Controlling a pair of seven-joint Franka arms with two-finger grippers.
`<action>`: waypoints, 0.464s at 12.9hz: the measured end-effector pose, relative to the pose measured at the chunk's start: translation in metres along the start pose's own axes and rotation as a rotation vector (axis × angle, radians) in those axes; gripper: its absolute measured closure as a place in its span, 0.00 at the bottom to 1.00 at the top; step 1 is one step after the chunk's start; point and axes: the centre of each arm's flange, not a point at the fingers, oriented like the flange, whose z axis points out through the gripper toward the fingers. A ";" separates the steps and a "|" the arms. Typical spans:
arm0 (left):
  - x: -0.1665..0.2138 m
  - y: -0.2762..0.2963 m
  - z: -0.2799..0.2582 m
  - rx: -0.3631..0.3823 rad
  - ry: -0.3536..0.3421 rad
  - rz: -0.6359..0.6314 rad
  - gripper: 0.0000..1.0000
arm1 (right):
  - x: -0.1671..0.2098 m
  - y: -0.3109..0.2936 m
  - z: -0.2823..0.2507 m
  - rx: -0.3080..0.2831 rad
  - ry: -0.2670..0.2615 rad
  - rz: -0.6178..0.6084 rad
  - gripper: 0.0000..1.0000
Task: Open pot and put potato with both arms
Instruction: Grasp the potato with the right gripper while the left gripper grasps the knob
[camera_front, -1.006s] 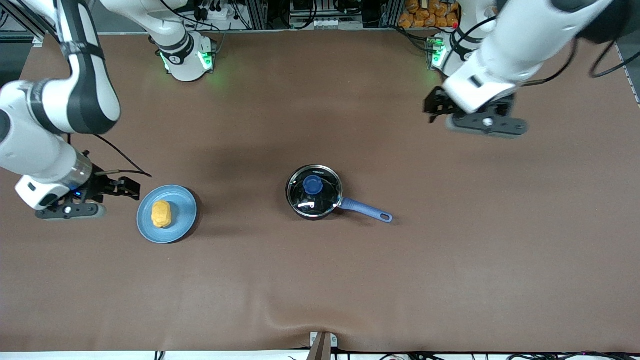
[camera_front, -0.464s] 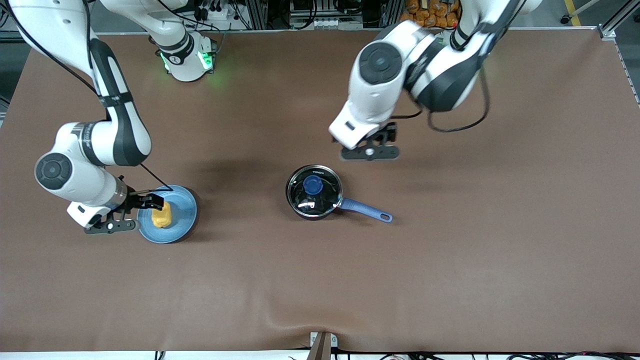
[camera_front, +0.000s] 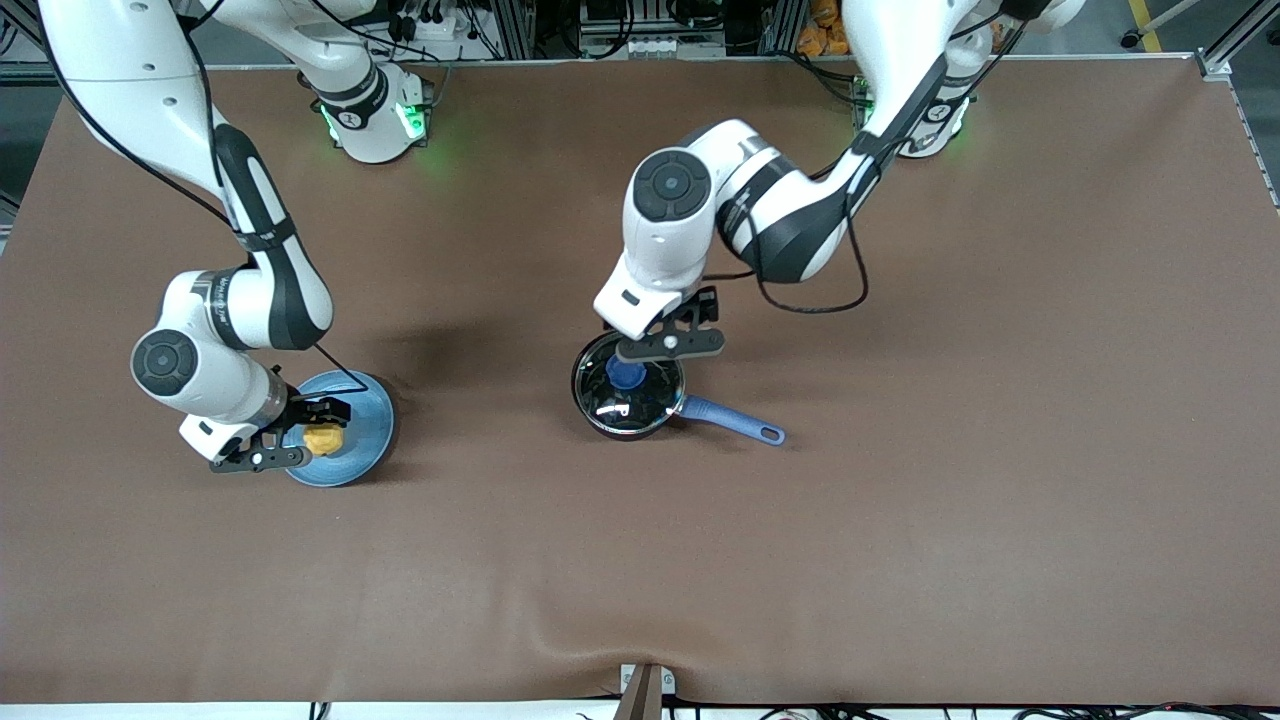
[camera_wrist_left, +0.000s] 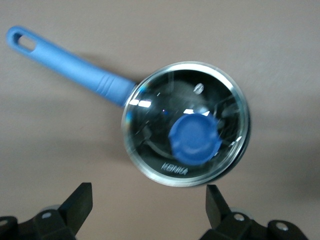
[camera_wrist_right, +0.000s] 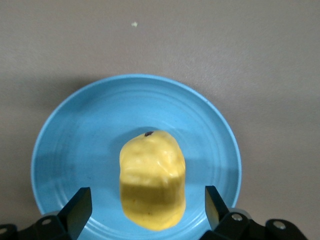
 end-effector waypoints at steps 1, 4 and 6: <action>0.004 0.007 0.005 -0.013 0.029 -0.015 0.00 | -0.001 0.000 0.005 0.000 -0.007 0.000 0.00; 0.008 0.021 0.023 -0.040 0.095 -0.070 0.00 | 0.000 0.000 0.017 -0.002 0.002 0.001 0.00; 0.009 0.027 0.039 -0.072 0.107 -0.136 0.00 | -0.002 -0.001 0.029 -0.004 0.009 0.000 0.00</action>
